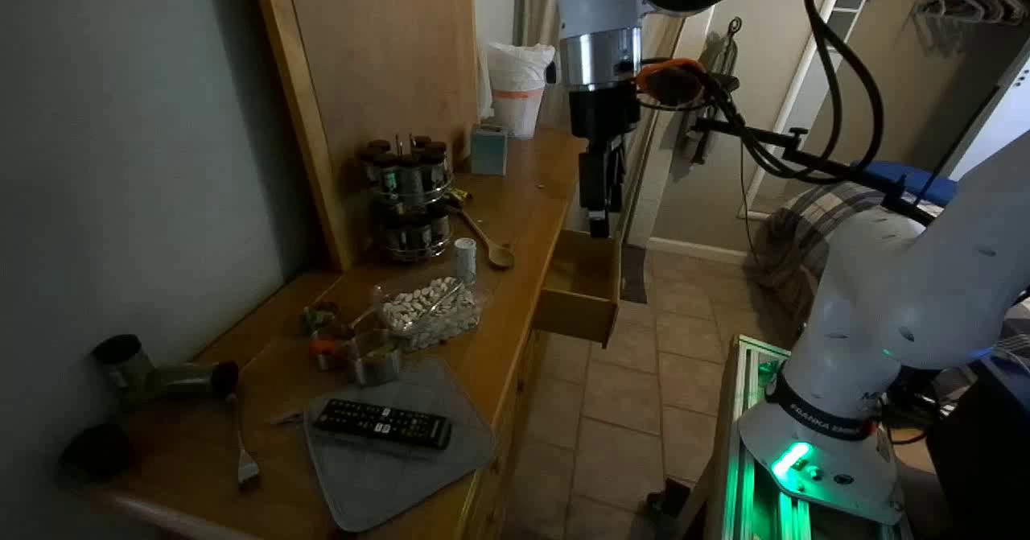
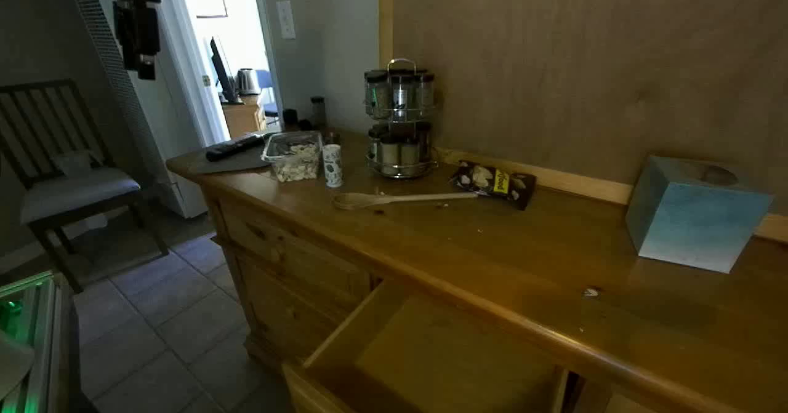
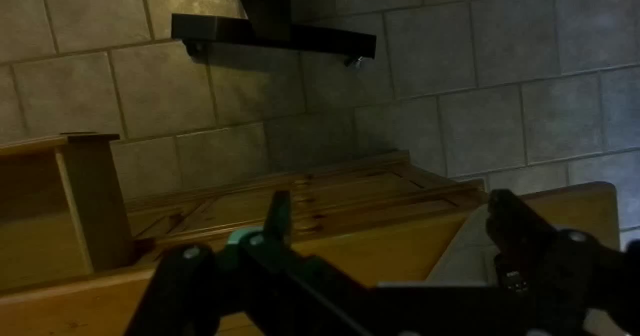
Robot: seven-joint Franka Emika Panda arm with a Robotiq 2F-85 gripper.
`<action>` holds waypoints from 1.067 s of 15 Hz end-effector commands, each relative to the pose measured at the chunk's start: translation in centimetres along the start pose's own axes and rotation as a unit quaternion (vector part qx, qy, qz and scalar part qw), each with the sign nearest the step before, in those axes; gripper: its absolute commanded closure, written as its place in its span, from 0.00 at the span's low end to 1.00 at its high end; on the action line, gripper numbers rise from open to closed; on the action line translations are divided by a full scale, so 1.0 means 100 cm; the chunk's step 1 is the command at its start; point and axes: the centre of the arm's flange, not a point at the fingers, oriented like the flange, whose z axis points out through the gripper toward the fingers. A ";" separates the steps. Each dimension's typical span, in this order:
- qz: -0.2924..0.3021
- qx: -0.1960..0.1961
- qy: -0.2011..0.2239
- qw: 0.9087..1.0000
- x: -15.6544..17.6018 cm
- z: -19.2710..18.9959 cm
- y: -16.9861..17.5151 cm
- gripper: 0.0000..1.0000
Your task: Put the white container in the open drawer.
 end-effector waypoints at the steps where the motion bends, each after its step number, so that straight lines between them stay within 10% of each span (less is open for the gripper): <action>1: 0.000 0.000 0.000 1.000 0.000 0.000 0.000 0.00; 12: 0.012 0.002 0.004 1.000 0.008 0.001 0.004 0.00; 16: 0.084 0.007 0.075 0.994 0.044 0.002 0.022 0.00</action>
